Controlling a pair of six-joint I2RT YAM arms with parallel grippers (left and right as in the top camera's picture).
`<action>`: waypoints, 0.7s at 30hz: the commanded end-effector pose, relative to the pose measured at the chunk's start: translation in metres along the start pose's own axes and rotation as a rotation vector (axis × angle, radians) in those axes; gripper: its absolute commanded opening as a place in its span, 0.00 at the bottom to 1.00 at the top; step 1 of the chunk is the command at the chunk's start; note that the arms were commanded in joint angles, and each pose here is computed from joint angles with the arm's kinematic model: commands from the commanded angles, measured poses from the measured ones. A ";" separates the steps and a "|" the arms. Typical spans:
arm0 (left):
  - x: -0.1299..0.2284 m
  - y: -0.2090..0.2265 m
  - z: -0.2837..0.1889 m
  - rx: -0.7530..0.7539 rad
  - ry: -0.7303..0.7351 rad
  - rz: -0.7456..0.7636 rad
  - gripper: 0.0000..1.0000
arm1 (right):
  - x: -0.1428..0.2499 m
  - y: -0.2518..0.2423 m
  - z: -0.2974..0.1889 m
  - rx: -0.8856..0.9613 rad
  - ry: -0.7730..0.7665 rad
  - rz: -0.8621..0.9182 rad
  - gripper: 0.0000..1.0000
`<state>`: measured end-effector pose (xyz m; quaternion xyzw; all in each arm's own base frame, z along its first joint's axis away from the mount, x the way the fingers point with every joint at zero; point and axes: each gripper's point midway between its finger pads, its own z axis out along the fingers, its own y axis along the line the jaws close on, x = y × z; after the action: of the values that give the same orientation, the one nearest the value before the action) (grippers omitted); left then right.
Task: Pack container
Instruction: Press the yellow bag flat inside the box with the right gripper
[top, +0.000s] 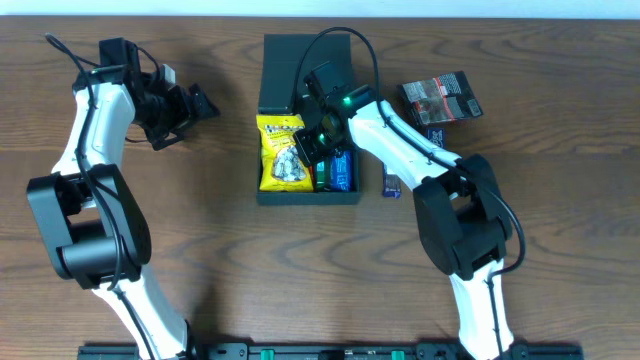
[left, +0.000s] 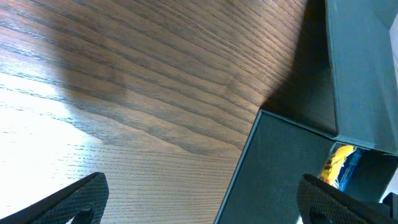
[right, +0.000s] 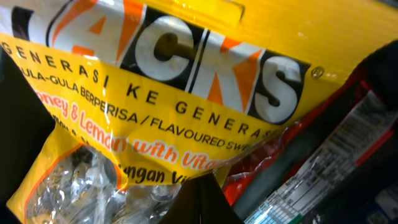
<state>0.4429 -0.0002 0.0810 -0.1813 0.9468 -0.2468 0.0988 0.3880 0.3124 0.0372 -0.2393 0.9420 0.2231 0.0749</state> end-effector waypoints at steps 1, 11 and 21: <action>-0.006 -0.007 -0.008 0.000 -0.025 0.037 0.98 | -0.002 0.014 0.004 -0.038 0.015 0.005 0.01; -0.006 -0.007 -0.008 -0.001 -0.026 0.037 0.98 | -0.027 0.015 -0.035 0.032 -0.051 -0.020 0.01; -0.006 -0.007 -0.008 -0.001 -0.024 0.036 0.98 | -0.039 0.025 -0.030 0.015 -0.098 -0.063 0.02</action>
<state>0.4429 -0.0014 0.0809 -0.1799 0.9471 -0.2469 0.0983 0.4123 0.3210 0.0726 -0.2391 0.9390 0.2173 0.1182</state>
